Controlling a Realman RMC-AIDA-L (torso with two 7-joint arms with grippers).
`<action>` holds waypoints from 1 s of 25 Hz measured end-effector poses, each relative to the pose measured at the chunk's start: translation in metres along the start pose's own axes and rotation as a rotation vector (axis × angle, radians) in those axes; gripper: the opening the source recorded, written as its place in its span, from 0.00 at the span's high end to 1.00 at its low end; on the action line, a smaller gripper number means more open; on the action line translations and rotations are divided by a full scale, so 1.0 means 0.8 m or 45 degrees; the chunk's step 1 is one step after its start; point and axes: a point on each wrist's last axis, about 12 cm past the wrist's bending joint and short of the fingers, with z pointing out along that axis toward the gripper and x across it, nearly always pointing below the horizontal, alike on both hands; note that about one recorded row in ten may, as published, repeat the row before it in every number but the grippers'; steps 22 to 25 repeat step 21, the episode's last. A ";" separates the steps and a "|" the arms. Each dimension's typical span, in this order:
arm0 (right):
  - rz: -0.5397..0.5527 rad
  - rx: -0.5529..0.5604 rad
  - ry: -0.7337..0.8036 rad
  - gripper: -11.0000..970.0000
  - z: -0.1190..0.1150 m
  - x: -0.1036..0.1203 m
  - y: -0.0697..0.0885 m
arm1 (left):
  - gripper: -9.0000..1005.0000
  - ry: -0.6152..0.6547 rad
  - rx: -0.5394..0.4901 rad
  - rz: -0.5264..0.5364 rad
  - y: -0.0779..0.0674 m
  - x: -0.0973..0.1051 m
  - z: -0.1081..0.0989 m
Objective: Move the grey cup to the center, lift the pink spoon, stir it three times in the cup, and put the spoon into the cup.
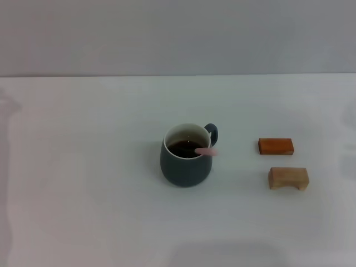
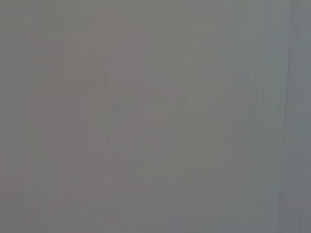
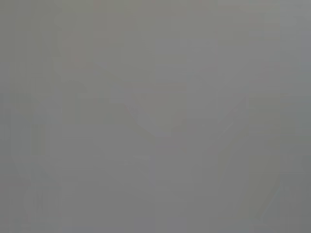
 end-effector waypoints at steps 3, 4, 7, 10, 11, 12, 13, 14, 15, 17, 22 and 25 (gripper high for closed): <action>-0.024 0.101 -0.004 0.76 -0.015 0.017 -0.019 | 0.99 0.013 -0.008 0.010 0.002 0.004 -0.005; -0.037 0.148 -0.006 0.76 -0.022 0.026 -0.027 | 0.99 0.013 -0.008 0.010 0.002 0.004 -0.005; -0.039 0.191 0.005 0.76 -0.027 0.034 -0.034 | 0.99 0.033 -0.005 0.033 0.001 0.007 -0.008; -0.037 0.250 0.020 0.76 -0.031 0.041 -0.046 | 0.99 0.043 0.017 0.101 -0.003 0.010 -0.010; -0.037 0.250 0.020 0.76 -0.031 0.041 -0.046 | 0.99 0.044 0.025 0.117 -0.004 0.010 -0.010; -0.036 0.267 0.019 0.76 -0.030 0.041 -0.051 | 0.99 0.045 0.031 0.127 -0.005 0.011 -0.011; -0.036 0.267 0.019 0.76 -0.030 0.041 -0.051 | 0.99 0.045 0.031 0.127 -0.005 0.011 -0.011; -0.035 0.278 0.019 0.76 -0.028 0.040 -0.054 | 0.99 0.046 0.033 0.129 -0.005 0.011 -0.011; -0.035 0.278 0.019 0.76 -0.028 0.040 -0.054 | 0.99 0.046 0.033 0.129 -0.005 0.011 -0.011; -0.033 0.290 0.015 0.76 -0.026 0.038 -0.057 | 0.99 0.048 0.028 0.123 -0.004 0.011 -0.010; -0.029 0.306 0.018 0.76 -0.021 0.036 -0.064 | 0.99 0.064 0.027 0.111 -0.004 0.011 -0.007; -0.029 0.306 0.018 0.76 -0.021 0.036 -0.064 | 0.99 0.064 0.027 0.111 -0.004 0.011 -0.007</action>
